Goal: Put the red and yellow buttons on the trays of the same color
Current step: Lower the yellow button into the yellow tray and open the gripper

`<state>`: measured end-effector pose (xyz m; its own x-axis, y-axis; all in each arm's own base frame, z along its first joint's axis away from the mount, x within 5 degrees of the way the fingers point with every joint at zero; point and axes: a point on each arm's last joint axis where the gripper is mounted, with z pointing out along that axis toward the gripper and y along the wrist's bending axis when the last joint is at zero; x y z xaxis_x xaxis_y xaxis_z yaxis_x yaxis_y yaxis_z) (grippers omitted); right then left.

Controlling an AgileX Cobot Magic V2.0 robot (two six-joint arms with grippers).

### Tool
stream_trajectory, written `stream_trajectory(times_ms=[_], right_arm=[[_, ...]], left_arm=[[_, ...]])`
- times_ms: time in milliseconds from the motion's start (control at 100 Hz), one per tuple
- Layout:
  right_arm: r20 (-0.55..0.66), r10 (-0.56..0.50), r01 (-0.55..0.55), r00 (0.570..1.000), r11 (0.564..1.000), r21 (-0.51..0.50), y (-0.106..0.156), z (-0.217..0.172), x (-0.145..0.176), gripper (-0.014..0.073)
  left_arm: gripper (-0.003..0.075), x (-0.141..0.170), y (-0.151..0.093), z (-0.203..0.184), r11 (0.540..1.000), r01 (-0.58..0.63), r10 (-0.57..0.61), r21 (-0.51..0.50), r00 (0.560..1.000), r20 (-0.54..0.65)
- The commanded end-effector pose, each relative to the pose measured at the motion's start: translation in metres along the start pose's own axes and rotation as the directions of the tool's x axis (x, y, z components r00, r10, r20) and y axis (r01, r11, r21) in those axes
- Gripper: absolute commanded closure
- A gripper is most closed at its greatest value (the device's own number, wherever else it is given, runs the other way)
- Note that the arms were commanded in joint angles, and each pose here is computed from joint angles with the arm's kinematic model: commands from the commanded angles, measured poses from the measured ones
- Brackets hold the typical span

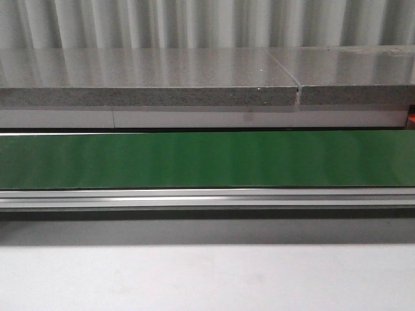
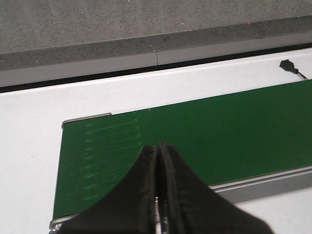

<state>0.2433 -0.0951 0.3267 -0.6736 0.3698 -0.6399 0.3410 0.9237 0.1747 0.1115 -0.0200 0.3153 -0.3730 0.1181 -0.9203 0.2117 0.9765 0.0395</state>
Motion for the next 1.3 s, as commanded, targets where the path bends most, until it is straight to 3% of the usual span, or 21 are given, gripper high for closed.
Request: stream_trajectory(times_ms=[0,360,660,1010,1290], right_arm=[[0.11,0.082,-0.086,0.991,0.996,0.036,-0.015,-0.02,-0.011,0.043],[0.122,0.273,-0.29,0.954,0.943,0.161,-0.069,-0.034,-0.004,0.043],[0.144,0.428,-0.452,0.892,0.86,0.238,-0.105,-0.043,0.01,0.043],[0.128,0.478,-0.494,0.869,0.82,0.289,-0.12,-0.013,0.037,0.043],[0.086,0.506,-0.506,0.858,0.806,0.308,-0.136,0.019,0.039,0.043]], left_arm=[[0.0741,-0.015,0.0,-0.004,1.0,0.013,-0.013,-0.002,0.995,0.101],[0.0741,-0.015,0.0,-0.004,1.0,0.013,-0.013,-0.002,0.995,0.101],[0.0741,-0.015,0.0,-0.004,1.0,0.013,-0.013,-0.002,0.995,0.101],[0.0741,-0.015,0.0,-0.004,1.0,0.013,-0.013,-0.002,0.995,0.101],[0.0741,-0.015,0.0,-0.004,1.0,0.013,-0.013,-0.002,0.995,0.101]])
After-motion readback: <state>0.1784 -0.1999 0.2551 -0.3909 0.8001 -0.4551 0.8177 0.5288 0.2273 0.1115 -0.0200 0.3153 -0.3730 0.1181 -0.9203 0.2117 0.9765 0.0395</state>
